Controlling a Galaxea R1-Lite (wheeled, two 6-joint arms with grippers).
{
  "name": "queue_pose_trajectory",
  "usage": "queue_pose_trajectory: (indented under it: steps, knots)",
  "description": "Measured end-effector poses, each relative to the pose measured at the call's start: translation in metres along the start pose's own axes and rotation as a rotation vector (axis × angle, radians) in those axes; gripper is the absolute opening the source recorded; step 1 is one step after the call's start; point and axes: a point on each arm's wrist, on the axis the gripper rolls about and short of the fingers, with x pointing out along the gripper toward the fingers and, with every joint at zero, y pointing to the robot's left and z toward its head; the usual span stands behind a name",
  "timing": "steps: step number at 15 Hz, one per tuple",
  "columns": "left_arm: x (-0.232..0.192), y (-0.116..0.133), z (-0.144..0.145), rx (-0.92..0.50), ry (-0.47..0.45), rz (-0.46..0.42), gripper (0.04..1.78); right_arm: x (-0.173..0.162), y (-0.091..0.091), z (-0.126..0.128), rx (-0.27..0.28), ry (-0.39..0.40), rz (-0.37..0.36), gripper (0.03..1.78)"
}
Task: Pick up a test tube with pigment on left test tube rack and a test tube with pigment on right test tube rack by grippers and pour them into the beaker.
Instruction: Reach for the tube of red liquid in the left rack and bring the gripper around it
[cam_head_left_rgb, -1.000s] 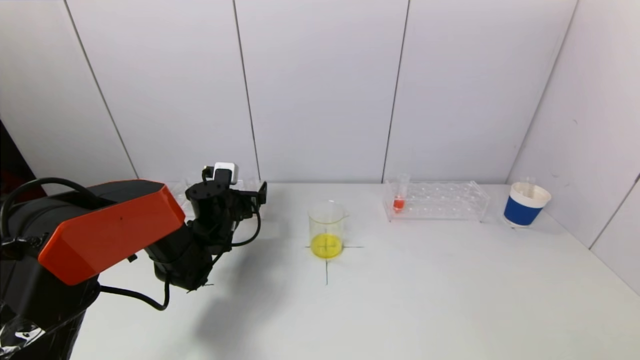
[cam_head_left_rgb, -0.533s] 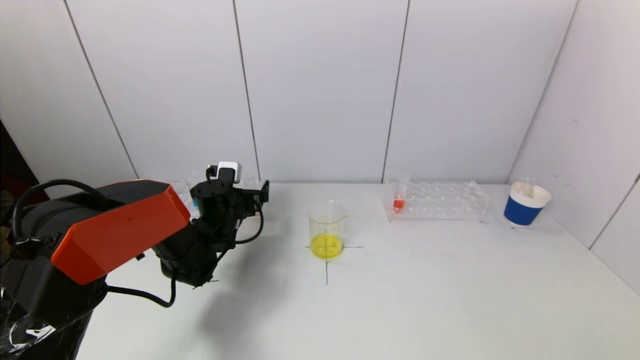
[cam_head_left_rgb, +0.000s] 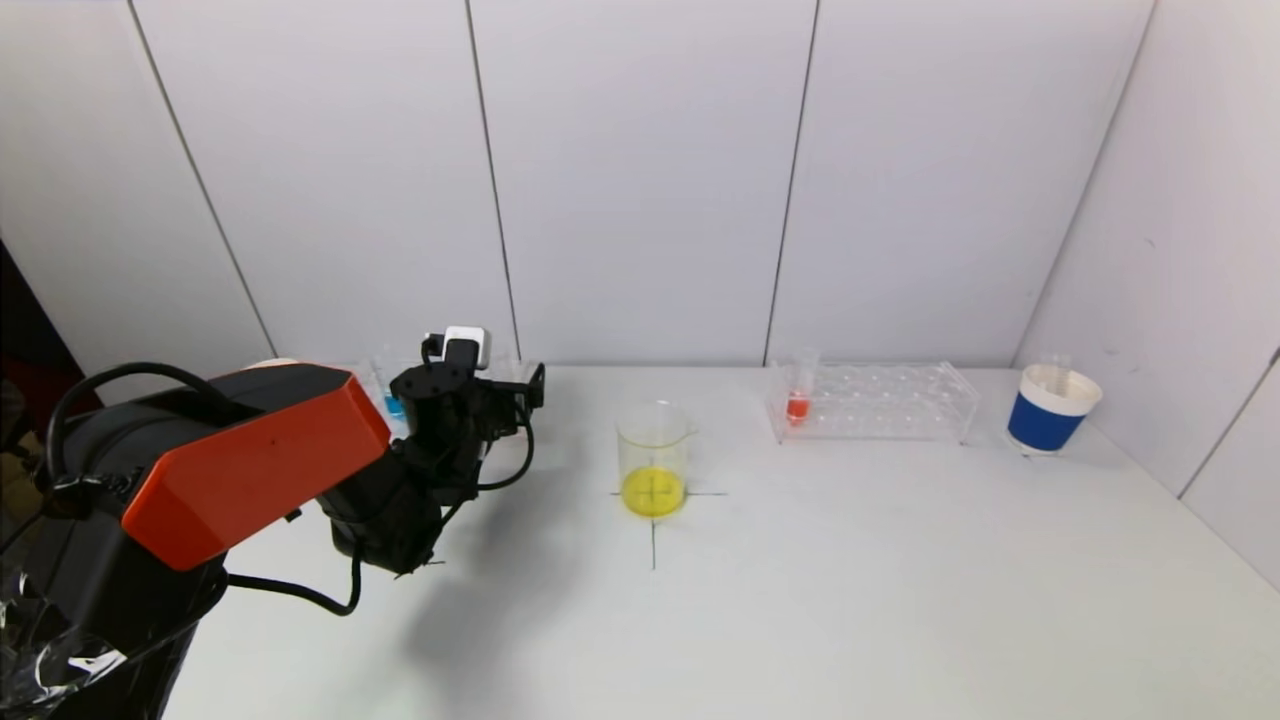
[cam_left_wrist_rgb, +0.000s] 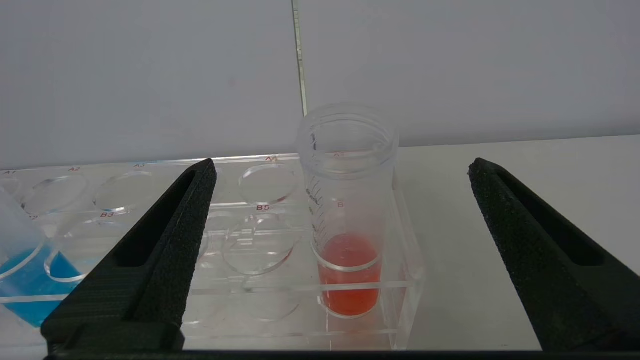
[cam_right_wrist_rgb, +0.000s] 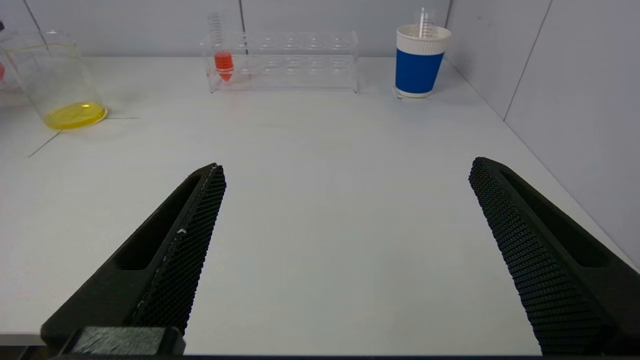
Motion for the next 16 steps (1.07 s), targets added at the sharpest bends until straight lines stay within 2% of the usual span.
queue_pose_trajectory:
  steps: [16]
  knots:
    - [0.0078, -0.0035, -0.001, 0.0, -0.008, 0.001, 1.76, 0.0, 0.0, 0.0, 0.0, 0.0, 0.0, 1.77]
